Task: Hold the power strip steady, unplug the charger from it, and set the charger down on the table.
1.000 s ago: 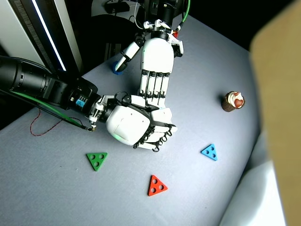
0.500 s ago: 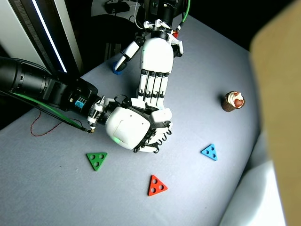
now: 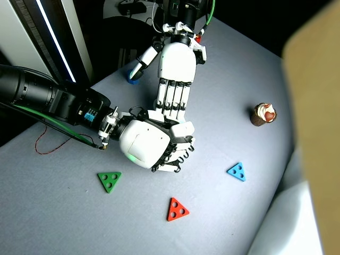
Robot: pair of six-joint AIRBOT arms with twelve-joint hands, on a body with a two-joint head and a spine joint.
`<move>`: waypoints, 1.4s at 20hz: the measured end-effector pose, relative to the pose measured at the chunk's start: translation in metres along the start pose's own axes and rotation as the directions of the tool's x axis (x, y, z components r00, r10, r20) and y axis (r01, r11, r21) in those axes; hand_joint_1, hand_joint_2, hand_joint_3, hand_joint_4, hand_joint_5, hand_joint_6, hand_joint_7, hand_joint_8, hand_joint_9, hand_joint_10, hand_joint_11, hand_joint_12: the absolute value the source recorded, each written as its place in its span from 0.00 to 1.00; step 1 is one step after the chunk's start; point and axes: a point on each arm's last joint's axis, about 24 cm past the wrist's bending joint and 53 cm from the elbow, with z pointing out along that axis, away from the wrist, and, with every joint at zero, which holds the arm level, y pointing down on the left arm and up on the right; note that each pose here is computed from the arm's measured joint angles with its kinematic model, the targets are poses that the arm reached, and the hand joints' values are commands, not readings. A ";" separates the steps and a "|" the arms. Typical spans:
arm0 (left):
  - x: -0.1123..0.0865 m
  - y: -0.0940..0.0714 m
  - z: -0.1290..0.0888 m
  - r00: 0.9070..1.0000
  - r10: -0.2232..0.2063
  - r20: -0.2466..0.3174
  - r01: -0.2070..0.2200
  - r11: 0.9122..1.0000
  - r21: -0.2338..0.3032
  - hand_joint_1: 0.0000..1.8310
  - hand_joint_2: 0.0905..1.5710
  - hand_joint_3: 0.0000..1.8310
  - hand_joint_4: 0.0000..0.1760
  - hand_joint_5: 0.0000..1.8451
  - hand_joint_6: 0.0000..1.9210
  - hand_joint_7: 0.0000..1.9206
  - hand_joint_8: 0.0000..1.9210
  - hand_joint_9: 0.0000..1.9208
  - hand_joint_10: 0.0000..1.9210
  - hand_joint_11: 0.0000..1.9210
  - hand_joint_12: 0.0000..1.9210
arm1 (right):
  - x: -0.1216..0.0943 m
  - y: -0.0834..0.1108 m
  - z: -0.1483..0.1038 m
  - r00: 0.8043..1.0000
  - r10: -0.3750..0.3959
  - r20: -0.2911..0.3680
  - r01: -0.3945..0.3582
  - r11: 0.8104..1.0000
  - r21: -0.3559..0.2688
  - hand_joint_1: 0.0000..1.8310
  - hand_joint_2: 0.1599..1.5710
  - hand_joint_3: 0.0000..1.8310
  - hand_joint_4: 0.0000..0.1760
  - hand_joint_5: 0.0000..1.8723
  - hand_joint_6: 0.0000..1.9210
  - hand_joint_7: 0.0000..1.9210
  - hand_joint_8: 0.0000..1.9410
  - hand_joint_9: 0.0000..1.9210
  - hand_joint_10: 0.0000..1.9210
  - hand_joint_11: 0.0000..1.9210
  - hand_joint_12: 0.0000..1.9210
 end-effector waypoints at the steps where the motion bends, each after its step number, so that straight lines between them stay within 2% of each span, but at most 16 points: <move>1: 0.000 0.000 0.000 1.000 0.000 0.000 0.000 1.000 0.000 0.01 0.65 0.00 0.00 0.05 0.01 0.05 0.00 0.04 0.00 0.02 0.03 | -0.001 0.001 0.000 1.000 0.002 0.004 -0.002 1.000 -0.004 0.67 0.65 0.00 0.23 0.57 0.43 0.58 0.41 0.62 0.01 0.29 0.58; 8: -0.002 -0.001 0.000 1.000 0.000 0.011 0.000 1.000 0.008 0.00 0.65 0.00 0.00 0.05 0.00 0.05 0.00 0.04 0.00 0.02 0.03 | -0.005 0.010 0.001 0.999 0.034 0.026 -0.033 0.999 -0.036 0.68 0.63 0.00 0.26 0.59 0.40 0.60 0.36 0.62 0.01 0.31 0.55; 10: 0.001 0.001 0.000 0.999 -0.033 0.006 0.033 0.999 0.005 0.00 0.64 0.00 0.00 0.05 0.00 0.05 0.00 0.05 0.00 0.03 0.03 | -0.005 0.010 0.001 0.999 0.034 0.026 -0.033 0.999 -0.037 0.68 0.63 0.00 0.26 0.59 0.39 0.60 0.37 0.62 0.00 0.31 0.55; 12: 0.008 0.005 -0.001 0.999 -0.053 -0.005 0.053 0.999 -0.001 0.00 0.64 0.00 0.00 0.05 0.00 0.06 0.00 0.05 0.01 0.04 0.03 | -0.005 0.010 0.001 0.999 0.034 0.026 -0.033 0.999 -0.037 0.67 0.64 0.00 0.26 0.57 0.42 0.58 0.39 0.61 0.00 0.31 0.54; 13: 0.009 0.005 -0.001 0.998 -0.056 -0.004 0.056 0.998 0.000 0.00 0.65 0.00 0.00 0.06 0.00 0.06 0.01 0.06 0.01 0.04 0.03 | -0.005 0.010 0.001 0.999 0.033 0.026 -0.032 0.999 -0.037 0.68 0.64 0.00 0.26 0.58 0.42 0.59 0.37 0.62 0.00 0.32 0.53; 17: 0.013 0.005 -0.001 0.998 -0.060 -0.004 0.060 0.998 0.006 0.01 0.65 0.00 0.00 0.05 0.00 0.05 0.00 0.05 0.00 0.03 0.03 | -0.005 0.010 0.001 0.999 0.033 0.026 -0.032 0.999 -0.037 0.68 0.63 0.00 0.26 0.60 0.38 0.60 0.36 0.62 0.00 0.32 0.52; 18: 0.013 0.005 -0.001 0.998 -0.061 -0.003 0.061 0.998 0.007 0.01 0.65 0.00 0.00 0.05 0.00 0.06 0.00 0.05 0.00 0.02 0.02 | -0.005 0.010 0.001 0.999 0.032 0.025 -0.031 0.999 -0.037 0.68 0.63 0.00 0.24 0.59 0.39 0.59 0.38 0.62 0.00 0.31 0.53; 22: 0.014 0.005 -0.001 0.998 -0.060 -0.003 0.060 0.998 0.008 0.01 0.65 0.00 0.00 0.05 0.00 0.06 0.00 0.06 0.00 0.03 0.03 | -0.003 0.013 0.001 1.000 0.022 0.018 -0.021 0.999 -0.047 0.67 0.64 0.00 0.26 0.58 0.43 0.59 0.37 0.62 0.00 0.30 0.54; 24: 0.014 0.005 -0.001 0.998 -0.059 -0.003 0.059 0.998 0.008 0.00 0.65 0.00 0.00 0.05 0.00 0.05 0.00 0.05 0.00 0.03 0.02 | -0.003 0.014 0.001 1.000 0.019 0.017 -0.018 0.998 -0.052 0.67 0.64 0.00 0.26 0.58 0.41 0.58 0.40 0.62 0.00 0.30 0.54; 28: 0.015 0.005 -0.001 0.999 -0.049 -0.007 0.049 0.999 0.007 0.00 0.65 0.00 0.00 0.05 0.00 0.05 0.00 0.04 0.00 0.03 0.02 | -0.003 0.015 0.001 1.000 0.017 0.015 -0.016 0.998 -0.055 0.68 0.64 0.00 0.26 0.59 0.42 0.59 0.36 0.62 0.00 0.31 0.52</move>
